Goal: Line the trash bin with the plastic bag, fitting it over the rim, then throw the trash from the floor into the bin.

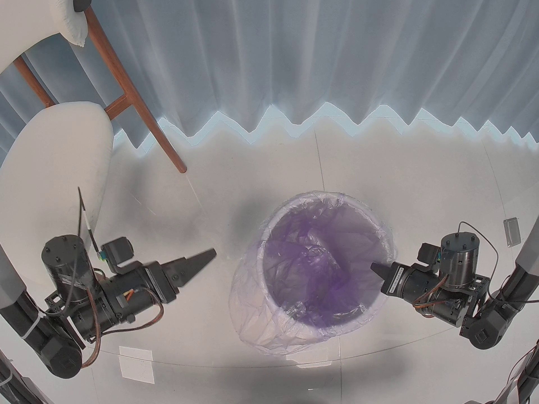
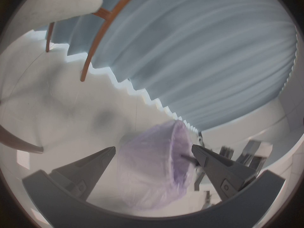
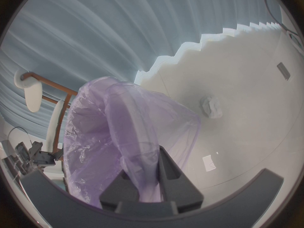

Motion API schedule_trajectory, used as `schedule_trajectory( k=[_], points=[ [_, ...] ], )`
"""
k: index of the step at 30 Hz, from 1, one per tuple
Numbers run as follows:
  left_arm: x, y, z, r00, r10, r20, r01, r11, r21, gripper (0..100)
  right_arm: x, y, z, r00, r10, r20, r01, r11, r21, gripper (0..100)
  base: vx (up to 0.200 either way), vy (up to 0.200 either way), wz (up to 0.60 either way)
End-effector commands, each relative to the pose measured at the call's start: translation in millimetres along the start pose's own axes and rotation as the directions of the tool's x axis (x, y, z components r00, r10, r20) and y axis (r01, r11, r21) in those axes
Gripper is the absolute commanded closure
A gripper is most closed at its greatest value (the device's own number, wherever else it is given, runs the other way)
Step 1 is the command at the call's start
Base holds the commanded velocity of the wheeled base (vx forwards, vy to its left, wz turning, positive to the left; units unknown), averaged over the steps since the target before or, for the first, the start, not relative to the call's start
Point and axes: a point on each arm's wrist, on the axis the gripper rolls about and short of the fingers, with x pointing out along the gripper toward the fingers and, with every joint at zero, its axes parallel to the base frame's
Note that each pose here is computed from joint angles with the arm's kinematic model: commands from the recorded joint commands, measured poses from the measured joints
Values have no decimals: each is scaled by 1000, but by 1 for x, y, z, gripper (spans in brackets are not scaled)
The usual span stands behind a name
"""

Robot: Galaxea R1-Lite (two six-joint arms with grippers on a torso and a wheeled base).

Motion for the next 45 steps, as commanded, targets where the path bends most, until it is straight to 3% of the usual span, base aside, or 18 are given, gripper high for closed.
schedule_trajectory(
  k=[1, 3, 8, 16, 18, 23, 29, 30, 37, 43, 44, 45],
  points=[
    [9, -2, -24, 981, 95, -170, -66, 983, 169, 0, 15, 3, 0, 998, -50, 38, 52, 998, -47, 100, 0, 0, 0],
    [14, -2, -30, 967, 149, -207, -103, 971, 218, 0, 16, 4, -3, 998, -51, 30, 53, 996, -71, 100, 0, 0, 0],
    [31, -12, -39, 945, 191, -265, -125, 961, 247, 0, 27, 5, -11, 993, -111, 41, 114, 988, -102, 100, 0, 0, 0],
    [64, -17, -45, 943, 226, -243, -161, 953, 258, 0, 37, 18, -27, 996, -92, 5, 92, 987, -133, 100, 0, 0, 0],
    [68, -20, -55, 933, 230, -278, -167, 958, 232, 0, 40, 21, -30, 997, -81, -2, 80, 987, -139, 100, 0, 0, 0],
    [80, -8, -74, 897, 344, -277, -272, 925, 267, 0, 45, 23, -31, 997, -77, 1, 77, 988, -137, 100, 0, 0, 0],
    [88, -2, -82, 881, 394, -264, -319, 904, 284, 0, 45, 24, -30, 998, -70, 7, 70, 989, -133, 100, 0, 0, 0],
    [92, 0, -83, 876, 406, -258, -332, 899, 287, 100, 44, 26, -31, 998, -63, 6, 63, 989, -135, 100, 0, 0, 0],
    [107, 7, -88, 869, 435, -237, -371, 889, 269, 100, 34, 39, -35, 1000, -17, -3, 17, 989, -150, 100, 0, 0, 0],
    [112, 3, -83, 875, 444, -194, -408, 891, 201, 100, 25, 38, -42, 1000, -10, -28, 5, 988, -157, 100, 0, 0, 0],
    [112, 3, -83, 874, 449, -187, -417, 889, 190, 100, 25, 38, -41, 1000, -4, -18, 1, 988, -153, 0, 0, 0, 0],
    [111, 2, -82, 871, 455, -183, -425, 887, 182, 100, 25, 40, -39, 1000, 8, -2, -9, 990, -143, 0, 0, 0, 0]
  ],
)
